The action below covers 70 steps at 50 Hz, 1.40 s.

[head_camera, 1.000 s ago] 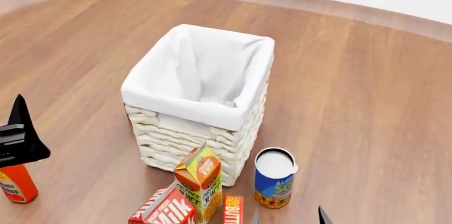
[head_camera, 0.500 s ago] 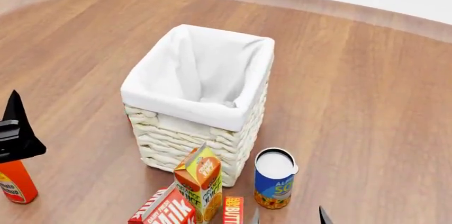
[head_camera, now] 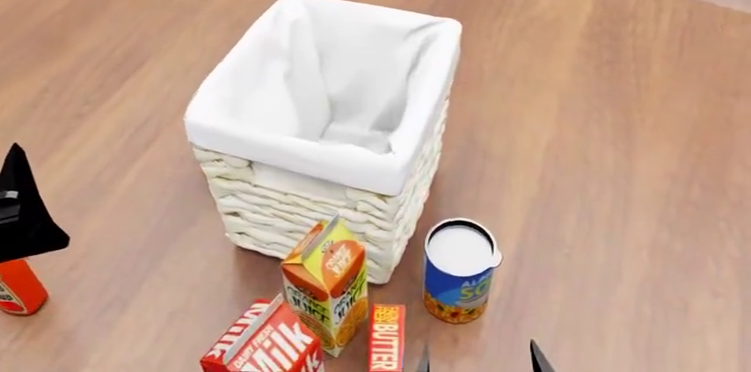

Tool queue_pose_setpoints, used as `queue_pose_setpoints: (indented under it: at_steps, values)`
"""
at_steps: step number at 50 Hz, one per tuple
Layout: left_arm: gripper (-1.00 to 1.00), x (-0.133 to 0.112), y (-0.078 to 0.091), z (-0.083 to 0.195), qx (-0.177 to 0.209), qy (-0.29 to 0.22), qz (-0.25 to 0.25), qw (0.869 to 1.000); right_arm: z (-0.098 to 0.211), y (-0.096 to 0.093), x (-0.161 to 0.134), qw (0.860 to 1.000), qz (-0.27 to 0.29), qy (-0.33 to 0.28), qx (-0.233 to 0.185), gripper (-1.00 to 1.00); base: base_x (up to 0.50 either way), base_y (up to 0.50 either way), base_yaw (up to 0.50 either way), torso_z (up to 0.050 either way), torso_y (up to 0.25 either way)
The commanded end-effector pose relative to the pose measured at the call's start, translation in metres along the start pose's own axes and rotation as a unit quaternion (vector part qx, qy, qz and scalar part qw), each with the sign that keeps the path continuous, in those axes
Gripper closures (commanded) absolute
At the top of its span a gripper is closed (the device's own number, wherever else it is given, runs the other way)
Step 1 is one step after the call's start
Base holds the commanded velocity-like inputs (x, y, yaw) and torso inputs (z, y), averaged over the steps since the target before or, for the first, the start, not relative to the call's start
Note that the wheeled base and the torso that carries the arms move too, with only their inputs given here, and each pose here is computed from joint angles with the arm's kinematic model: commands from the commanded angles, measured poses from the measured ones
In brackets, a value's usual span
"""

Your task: Pick up the butter and put it in the basket.

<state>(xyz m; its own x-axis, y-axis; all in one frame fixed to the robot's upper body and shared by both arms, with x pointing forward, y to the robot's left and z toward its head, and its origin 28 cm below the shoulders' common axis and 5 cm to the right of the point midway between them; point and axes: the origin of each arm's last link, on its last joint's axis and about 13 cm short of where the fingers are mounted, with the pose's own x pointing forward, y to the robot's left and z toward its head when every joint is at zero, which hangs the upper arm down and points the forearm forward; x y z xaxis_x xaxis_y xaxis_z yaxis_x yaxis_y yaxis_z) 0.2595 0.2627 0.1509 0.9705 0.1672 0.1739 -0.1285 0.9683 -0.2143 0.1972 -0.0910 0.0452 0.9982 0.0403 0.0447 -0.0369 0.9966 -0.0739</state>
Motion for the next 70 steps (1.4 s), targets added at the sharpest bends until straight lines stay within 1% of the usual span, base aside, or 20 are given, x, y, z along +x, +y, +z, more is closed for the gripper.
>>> queue_pose_setpoints:
  at_steps: [1, 3, 10, 11, 13, 24, 37, 40, 46, 50, 51, 58, 60, 62, 64, 65, 66, 70]
  values:
    - [-1.00, 0.001, 0.000, 0.001, -0.005, 0.001, 0.007, 1.000, 0.002, -0.001, 0.000, 1.000, -0.001, -0.006, 0.000, -1.00, 0.47, 0.17, 0.00, 0.000, 0.000]
    - [-1.00, 0.001, 0.000, 0.001, -0.005, 0.001, 0.007, 1.000, 0.003, -0.001, 0.000, 1.000, -0.006, -0.012, -0.006, -1.00, 0.24, 0.08, 0.00, 0.000, 0.000]
    - [-1.00, 0.000, 0.000, 0.002, -0.004, 0.000, 0.002, 1.000, 0.003, 0.000, 0.000, 1.000, -0.007, -0.008, -0.008, -1.00, 0.00, 0.00, 0.00, 0.000, 0.000]
    - [-1.00, 0.001, 0.000, 0.003, -0.018, 0.004, 0.007, 1.000, 0.003, 0.000, -0.001, 1.000, -0.007, -0.007, -0.008, -1.00, 0.00, 0.00, 0.00, 0.000, 0.000]
    - [-1.00, 0.002, 0.001, 0.004, -0.013, -0.001, 0.011, 1.000, 0.003, 0.000, -0.001, 1.000, -0.008, -0.008, -0.007, -1.00, 0.00, 0.00, 0.00, 0.001, -0.250]
    - [-1.00, 0.001, 0.001, 0.005, -0.015, 0.000, 0.012, 1.000, 0.003, 0.000, -0.002, 1.000, -0.010, -0.007, -0.008, -1.00, 0.00, 0.00, 0.00, 0.001, -0.250]
    - [-1.00, 0.001, 0.001, 0.005, -0.015, 0.000, 0.013, 1.000, 0.004, 0.000, -0.002, 1.000, -0.009, -0.007, -0.010, -1.00, 0.00, 0.00, 0.00, 0.000, -0.007]
    - [-1.00, 0.001, 0.000, 0.004, -0.008, -0.003, 0.013, 1.000, 0.004, 0.000, -0.002, 1.000, -0.010, -0.008, -0.010, -1.00, 0.00, 0.00, 0.00, 0.000, 0.000]
    - [-1.00, 0.000, 0.000, 0.003, -0.005, -0.001, 0.009, 1.000, 0.005, 0.000, -0.003, 1.000, -0.010, -0.008, -0.010, -1.00, 0.00, 0.00, 0.00, 0.000, -0.250]
    - [-1.00, 0.001, 0.000, 0.004, -0.011, 0.001, 0.013, 1.000, 0.005, 0.000, -0.003, 1.000, -0.011, -0.008, -0.010, -1.00, 0.00, 0.00, 0.00, 0.000, -0.250]
    - [-1.00, 0.001, 0.000, 0.004, -0.019, 0.004, 0.015, 1.000, 0.005, 0.000, -0.003, 1.000, -0.011, -0.007, -0.010, -1.00, 0.00, 0.00, 0.00, 0.000, 0.000]
    - [-1.00, -0.001, -0.001, 0.004, -0.020, 0.005, 0.014, 1.000, 0.005, -0.001, -0.004, 1.000, -0.010, -0.002, -0.013, -1.00, 0.00, 0.00, 0.00, 0.000, 0.000]
    - [-1.00, -0.003, -0.002, 0.004, -0.019, 0.006, 0.011, 1.000, 0.006, -0.001, -0.007, 1.000, -0.005, -0.004, -0.010, -1.00, 0.00, 0.00, 0.00, 0.000, 0.000]
    - [-1.00, -0.006, -0.002, 0.003, -0.017, 0.007, 0.009, 1.000, 0.002, 0.001, -0.008, 1.000, 0.018, 0.011, -0.004, -1.00, 0.00, 0.00, 0.00, 0.000, 0.000]
    - [-1.00, -0.007, -0.003, 0.004, -0.016, 0.008, 0.008, 1.000, -0.001, 0.003, -0.009, 0.999, 0.023, 0.023, -0.021, -1.00, 0.00, 0.00, 0.00, 0.000, 0.000]
    - [-1.00, -0.009, -0.003, 0.004, -0.016, 0.007, 0.007, 1.000, -0.002, 0.004, -0.010, 0.999, 0.030, 0.024, -0.013, -1.00, 0.00, 0.00, 0.00, 0.000, 0.000]
    - [-1.00, -0.010, -0.003, 0.005, -0.016, 0.007, 0.007, 1.000, -0.003, 0.005, -0.011, 0.999, 0.030, 0.025, -0.015, -1.00, 0.00, 0.00, 0.00, 0.000, 0.000]
    - [-1.00, -0.011, -0.003, 0.005, -0.015, 0.007, 0.005, 1.000, -0.010, 0.007, -0.015, 0.999, 0.035, 0.033, -0.002, -1.00, 0.00, 0.00, 0.00, 0.000, 0.000]
